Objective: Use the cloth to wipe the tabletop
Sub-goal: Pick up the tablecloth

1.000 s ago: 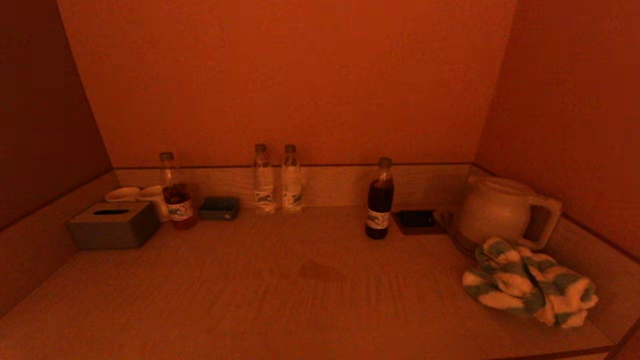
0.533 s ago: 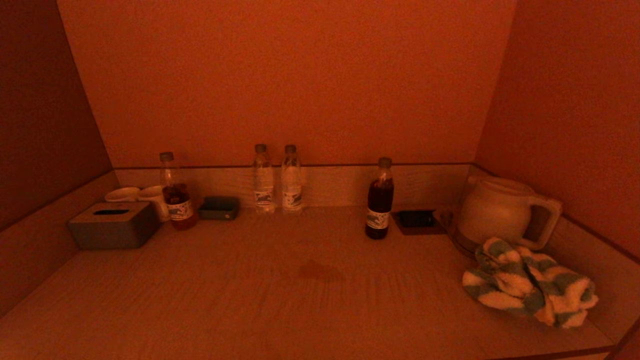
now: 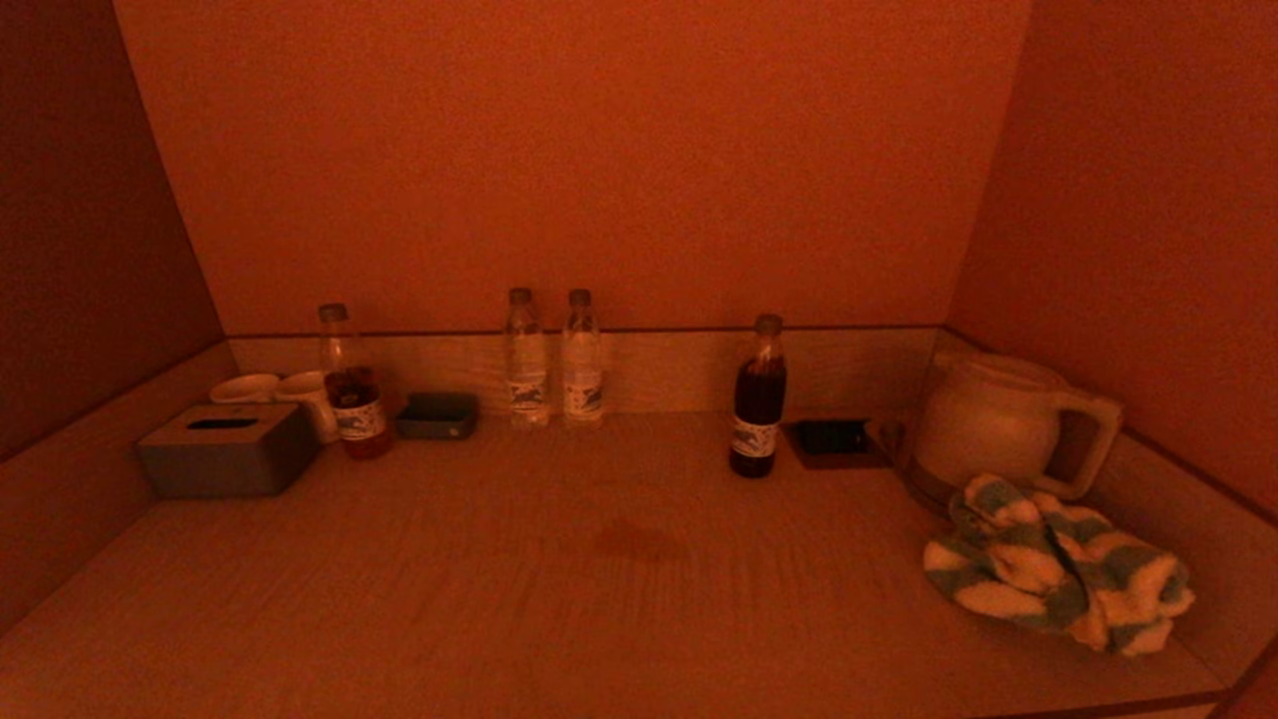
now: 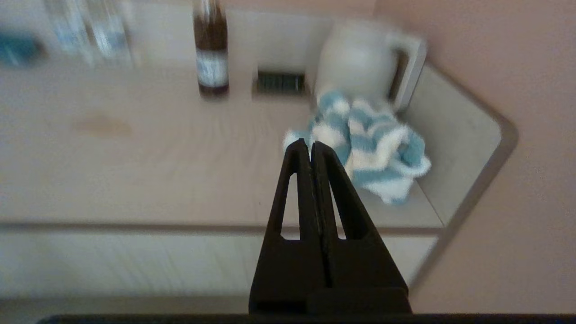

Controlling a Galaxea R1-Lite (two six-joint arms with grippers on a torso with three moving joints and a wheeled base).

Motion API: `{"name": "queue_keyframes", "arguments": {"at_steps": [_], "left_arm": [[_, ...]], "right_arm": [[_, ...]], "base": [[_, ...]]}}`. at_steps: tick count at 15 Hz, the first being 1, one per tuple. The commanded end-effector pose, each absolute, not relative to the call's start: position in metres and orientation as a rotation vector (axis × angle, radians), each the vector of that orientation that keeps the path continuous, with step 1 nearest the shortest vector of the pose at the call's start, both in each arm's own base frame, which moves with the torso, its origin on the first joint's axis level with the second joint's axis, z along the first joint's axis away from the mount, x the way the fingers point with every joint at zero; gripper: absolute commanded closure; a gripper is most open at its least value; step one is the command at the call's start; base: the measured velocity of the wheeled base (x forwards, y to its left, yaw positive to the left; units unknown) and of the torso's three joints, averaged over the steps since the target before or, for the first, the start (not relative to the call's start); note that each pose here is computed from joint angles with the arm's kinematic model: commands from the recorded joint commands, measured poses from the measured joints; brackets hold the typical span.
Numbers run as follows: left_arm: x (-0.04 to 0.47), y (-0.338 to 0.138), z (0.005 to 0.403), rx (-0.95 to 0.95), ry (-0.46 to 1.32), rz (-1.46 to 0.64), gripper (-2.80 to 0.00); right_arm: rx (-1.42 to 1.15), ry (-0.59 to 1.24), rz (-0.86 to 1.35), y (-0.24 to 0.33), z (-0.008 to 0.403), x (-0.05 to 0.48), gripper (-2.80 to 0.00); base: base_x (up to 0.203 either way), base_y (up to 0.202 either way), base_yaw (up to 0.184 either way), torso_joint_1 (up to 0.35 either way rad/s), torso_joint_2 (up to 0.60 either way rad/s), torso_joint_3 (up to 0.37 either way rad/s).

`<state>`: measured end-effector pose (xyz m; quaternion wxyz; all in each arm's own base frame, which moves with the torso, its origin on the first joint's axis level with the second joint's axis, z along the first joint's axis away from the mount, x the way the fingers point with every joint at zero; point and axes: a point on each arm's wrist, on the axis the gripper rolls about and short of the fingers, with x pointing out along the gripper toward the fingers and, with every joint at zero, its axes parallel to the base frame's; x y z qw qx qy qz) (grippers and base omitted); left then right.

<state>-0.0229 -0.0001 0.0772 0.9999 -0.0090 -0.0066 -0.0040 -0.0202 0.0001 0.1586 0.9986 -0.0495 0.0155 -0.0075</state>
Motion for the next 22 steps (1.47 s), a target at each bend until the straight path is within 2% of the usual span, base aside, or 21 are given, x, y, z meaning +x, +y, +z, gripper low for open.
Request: {"name": "queue_keyframes", "arguments": {"at_steps": [1,6,10,15,22], "left_arm": [[-0.023,0.000,0.077,-0.018,-0.014,-0.008,0.00],[-0.023,0.000,0.077,-0.018,-0.014,-0.006,0.00],[-0.023,0.000,0.077,-0.018,-0.014,-0.006,0.00],[-0.023,0.000,0.077,-0.018,-0.014,-0.006,0.00],[-0.023,0.000,0.077,-0.018,-0.014,-0.006,0.00]], "right_arm": [[-0.127,0.211,-0.006,0.000,0.171,0.007,0.00],[-0.119,0.447,-0.067,-0.003,0.192,0.089,0.00],[-0.036,0.581,-0.208,-0.007,0.175,0.172,0.00],[0.065,0.501,-0.321,-0.009,0.176,0.235,0.00],[0.004,0.431,-0.338,-0.013,0.216,0.255,0.00]], "base": [[0.000,0.000,0.000,0.000,0.00,0.000],[0.000,0.000,0.000,0.000,0.00,0.000],[0.000,0.000,0.000,0.000,0.00,0.000],[0.000,0.000,0.000,0.000,0.00,0.000],[0.000,0.000,0.000,0.000,0.00,0.000]]}}
